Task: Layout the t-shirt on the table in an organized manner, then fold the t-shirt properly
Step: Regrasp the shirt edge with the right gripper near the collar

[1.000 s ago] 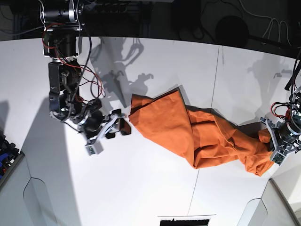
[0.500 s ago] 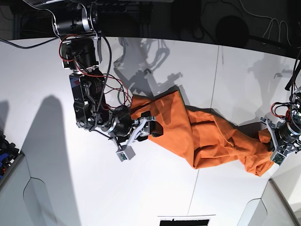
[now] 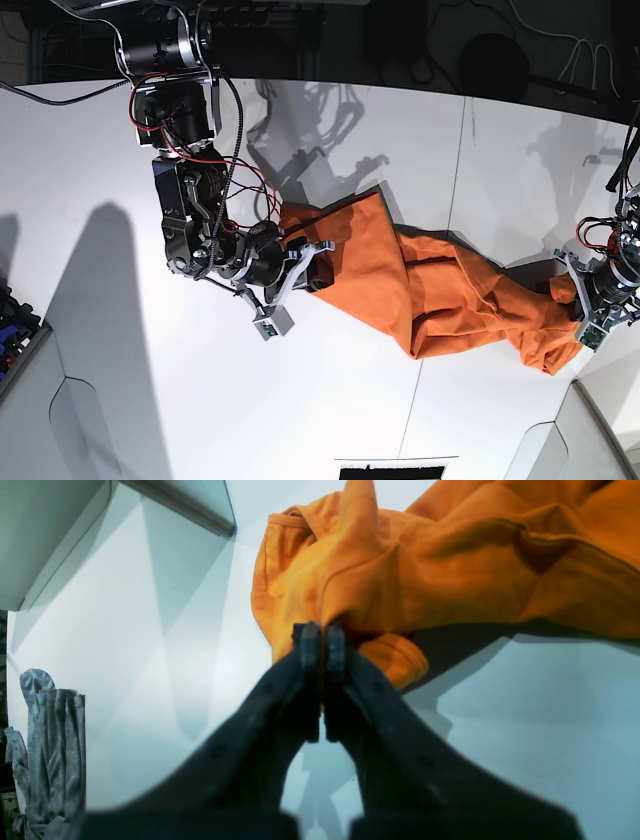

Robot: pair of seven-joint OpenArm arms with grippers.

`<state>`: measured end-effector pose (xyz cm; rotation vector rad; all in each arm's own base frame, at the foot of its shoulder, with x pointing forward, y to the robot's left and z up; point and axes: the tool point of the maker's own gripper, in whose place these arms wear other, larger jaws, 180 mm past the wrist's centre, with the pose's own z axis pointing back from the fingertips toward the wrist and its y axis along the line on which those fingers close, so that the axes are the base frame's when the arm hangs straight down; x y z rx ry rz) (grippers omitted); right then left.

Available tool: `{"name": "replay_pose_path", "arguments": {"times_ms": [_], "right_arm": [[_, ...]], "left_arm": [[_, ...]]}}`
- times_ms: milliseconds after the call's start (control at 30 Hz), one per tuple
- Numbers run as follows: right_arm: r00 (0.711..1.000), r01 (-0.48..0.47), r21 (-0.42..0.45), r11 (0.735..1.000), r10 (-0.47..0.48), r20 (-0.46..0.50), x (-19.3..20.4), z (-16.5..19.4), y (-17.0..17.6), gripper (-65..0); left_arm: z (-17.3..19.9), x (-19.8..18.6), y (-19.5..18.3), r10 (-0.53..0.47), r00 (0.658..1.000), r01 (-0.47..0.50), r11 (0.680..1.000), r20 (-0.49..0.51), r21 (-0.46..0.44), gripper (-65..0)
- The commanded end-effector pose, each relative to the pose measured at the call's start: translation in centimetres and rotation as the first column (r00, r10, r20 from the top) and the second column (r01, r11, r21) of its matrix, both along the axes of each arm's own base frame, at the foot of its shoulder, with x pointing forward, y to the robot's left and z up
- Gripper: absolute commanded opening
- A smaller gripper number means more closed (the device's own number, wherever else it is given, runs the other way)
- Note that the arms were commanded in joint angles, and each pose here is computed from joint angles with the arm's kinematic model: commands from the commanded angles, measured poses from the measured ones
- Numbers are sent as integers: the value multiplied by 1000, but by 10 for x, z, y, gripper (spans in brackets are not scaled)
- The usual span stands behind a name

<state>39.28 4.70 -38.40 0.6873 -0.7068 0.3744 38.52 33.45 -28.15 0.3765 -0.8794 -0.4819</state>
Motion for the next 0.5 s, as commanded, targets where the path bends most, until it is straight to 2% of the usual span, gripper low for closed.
{"name": "replay_pose_path", "arguments": {"times_ms": [0, 233, 467], "right_arm": [[998, 1, 40, 999, -3, 67, 14, 22, 4, -650], [995, 21, 58, 998, -27, 96, 21, 29, 1, -650], [971, 82, 177, 981, -119, 206, 42, 75, -19, -650]], "left_arm": [[21, 7, 8, 1, 999, -3, 1000, 53, 24, -650], [21, 7, 8, 2, 999, -3, 1000, 53, 25, -650], [19, 6, 8, 1, 999, -2, 1000, 48, 24, -650]]}}
